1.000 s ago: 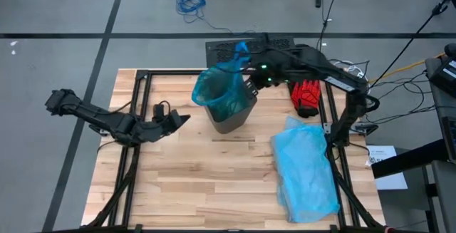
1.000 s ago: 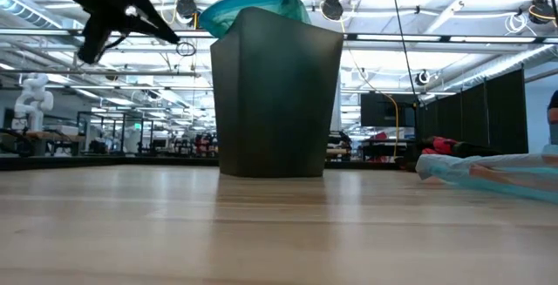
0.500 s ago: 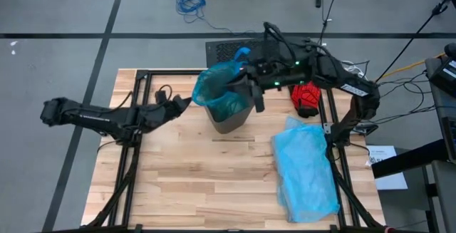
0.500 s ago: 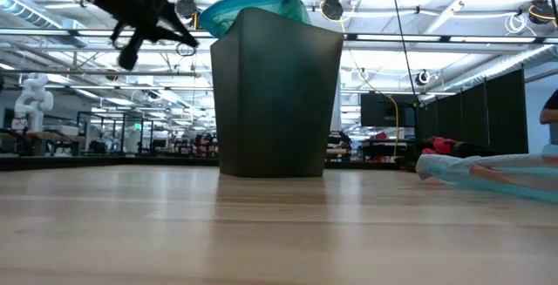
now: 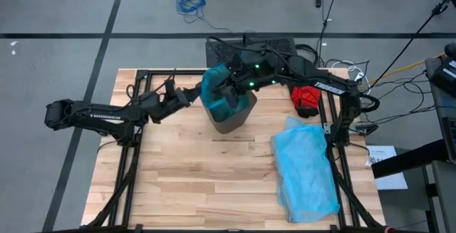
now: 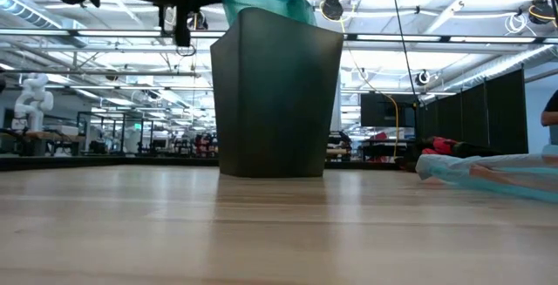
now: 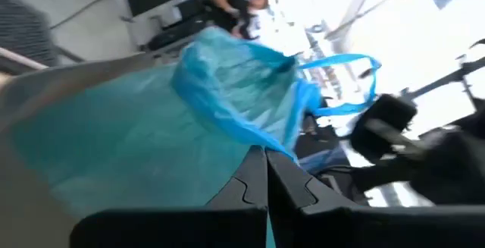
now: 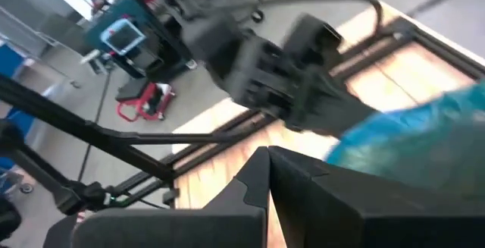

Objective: Place trash/remove bag and relplace
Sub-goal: Close the blue trash bag in the trash bin

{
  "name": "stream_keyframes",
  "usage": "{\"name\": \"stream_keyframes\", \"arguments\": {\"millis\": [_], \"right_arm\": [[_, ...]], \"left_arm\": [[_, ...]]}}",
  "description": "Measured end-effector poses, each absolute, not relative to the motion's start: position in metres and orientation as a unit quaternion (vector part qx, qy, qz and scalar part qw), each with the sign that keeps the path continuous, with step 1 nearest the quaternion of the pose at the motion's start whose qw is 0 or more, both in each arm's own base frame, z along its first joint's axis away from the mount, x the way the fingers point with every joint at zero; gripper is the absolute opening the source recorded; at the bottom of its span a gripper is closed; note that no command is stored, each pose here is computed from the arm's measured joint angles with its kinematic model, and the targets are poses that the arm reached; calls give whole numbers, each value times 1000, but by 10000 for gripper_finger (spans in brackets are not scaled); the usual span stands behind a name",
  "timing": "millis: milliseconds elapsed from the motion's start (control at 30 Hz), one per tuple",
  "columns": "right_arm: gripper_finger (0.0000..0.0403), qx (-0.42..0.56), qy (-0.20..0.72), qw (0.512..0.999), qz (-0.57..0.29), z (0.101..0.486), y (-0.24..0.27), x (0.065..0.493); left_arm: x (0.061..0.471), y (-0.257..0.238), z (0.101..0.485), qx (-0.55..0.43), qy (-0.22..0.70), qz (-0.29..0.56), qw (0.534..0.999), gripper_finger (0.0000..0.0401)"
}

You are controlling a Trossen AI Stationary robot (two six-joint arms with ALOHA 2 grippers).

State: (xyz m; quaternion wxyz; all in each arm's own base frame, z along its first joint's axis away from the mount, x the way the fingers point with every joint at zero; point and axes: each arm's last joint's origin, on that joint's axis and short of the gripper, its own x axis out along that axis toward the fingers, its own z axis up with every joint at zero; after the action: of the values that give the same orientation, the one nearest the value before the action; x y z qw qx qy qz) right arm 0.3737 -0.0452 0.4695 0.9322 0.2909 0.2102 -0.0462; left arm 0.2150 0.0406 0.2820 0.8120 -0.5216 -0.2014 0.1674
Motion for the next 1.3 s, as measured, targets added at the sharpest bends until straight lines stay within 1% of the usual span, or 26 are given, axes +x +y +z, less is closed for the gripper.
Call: {"name": "stream_keyframes", "arguments": {"millis": [233,333,467,733,867,967,1067,1167,1300], "right_arm": [[0,307,237,918,-84,460,-56,374],[0,317,247,910,-98,455,-62,374],[0,321,261,903,-113,450,-69,375],[0,320,260,904,-116,449,-74,374],[0,321,259,903,-117,449,-75,374],[0,320,259,904,-117,450,-75,374],[0,320,259,904,-116,450,-75,374],[0,317,259,905,-115,450,-75,374],[0,291,262,914,-107,450,-75,374]], "left_arm": [[215,44,284,-508,-199,150,825,0],[214,45,289,-505,-218,131,825,0],[211,44,304,-480,-267,94,831,0],[213,41,346,-421,-286,34,860,0],[216,39,363,-394,-257,9,882,0],[220,38,371,-379,-210,7,901,0],[224,38,371,-377,-131,23,917,0],[225,38,368,-383,-57,49,921,0],[224,38,367,-373,-10,69,925,0]]}}
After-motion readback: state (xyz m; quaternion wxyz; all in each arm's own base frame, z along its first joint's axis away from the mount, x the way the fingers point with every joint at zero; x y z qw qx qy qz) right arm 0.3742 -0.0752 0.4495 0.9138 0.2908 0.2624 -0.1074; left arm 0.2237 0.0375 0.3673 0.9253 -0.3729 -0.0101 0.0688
